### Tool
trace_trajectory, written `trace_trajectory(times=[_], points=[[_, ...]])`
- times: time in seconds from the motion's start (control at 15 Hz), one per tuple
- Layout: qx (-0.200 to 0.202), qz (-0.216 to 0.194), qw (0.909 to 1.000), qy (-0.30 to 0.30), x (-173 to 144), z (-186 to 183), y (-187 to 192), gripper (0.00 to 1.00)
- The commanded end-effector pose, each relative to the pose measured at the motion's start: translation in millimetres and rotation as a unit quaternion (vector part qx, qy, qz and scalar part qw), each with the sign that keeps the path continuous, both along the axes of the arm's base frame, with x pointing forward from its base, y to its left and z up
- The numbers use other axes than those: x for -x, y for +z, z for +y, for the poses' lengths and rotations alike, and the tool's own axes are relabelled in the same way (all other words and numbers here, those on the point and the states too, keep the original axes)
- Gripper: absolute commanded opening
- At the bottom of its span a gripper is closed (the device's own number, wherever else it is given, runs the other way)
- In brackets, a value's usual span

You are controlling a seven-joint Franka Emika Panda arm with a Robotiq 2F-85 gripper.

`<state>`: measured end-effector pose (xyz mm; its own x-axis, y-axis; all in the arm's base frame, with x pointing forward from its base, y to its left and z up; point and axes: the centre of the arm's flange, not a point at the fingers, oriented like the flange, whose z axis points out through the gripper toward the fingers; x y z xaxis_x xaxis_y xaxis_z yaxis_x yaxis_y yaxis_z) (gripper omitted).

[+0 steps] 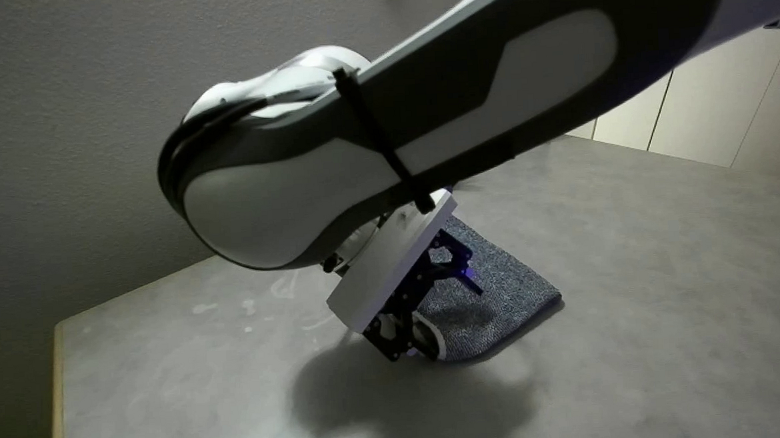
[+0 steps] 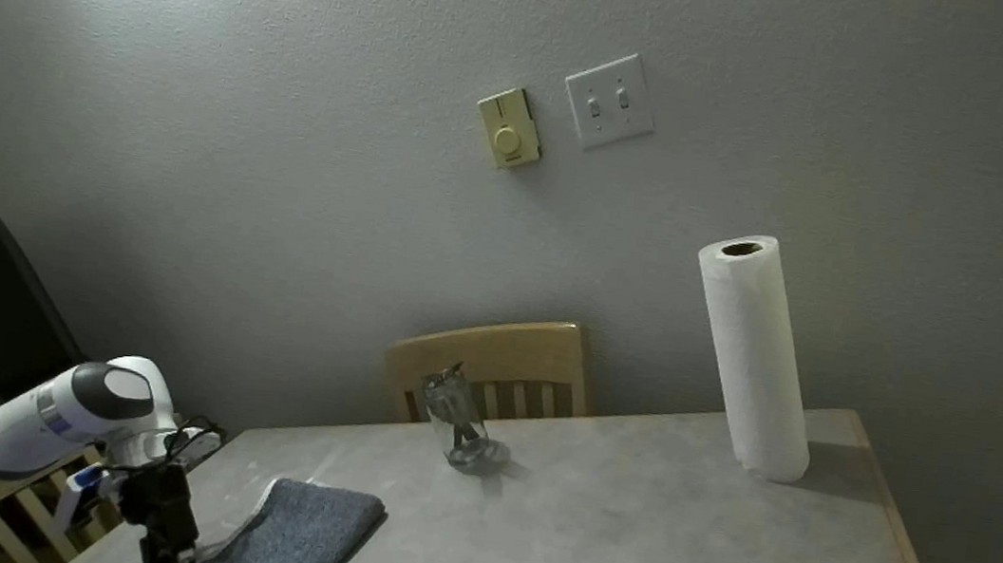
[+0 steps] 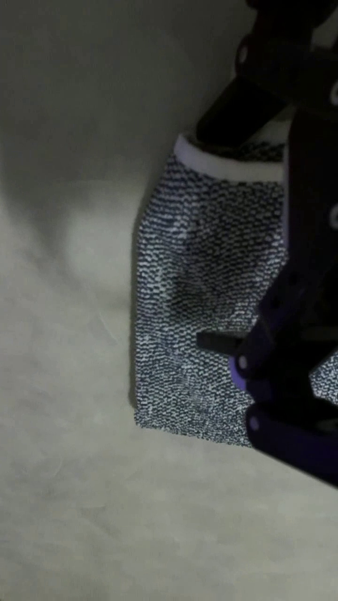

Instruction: Fold the towel then unfold it

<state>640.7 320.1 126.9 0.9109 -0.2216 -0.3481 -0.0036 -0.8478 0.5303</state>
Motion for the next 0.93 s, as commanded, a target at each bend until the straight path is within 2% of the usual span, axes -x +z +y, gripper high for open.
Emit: trace_trajectory(times=[0.0,0.4,0.87], points=[[0.025,-0.005,0.9997,-0.006,14.7,-9.2,-0.7,1.0],[0.05,0.006,0.9983,-0.028,21.8,-4.6,8.5,1.0],[0.081,0.02,0.9963,-0.021,29.3,4.0,15.9,1.0]])
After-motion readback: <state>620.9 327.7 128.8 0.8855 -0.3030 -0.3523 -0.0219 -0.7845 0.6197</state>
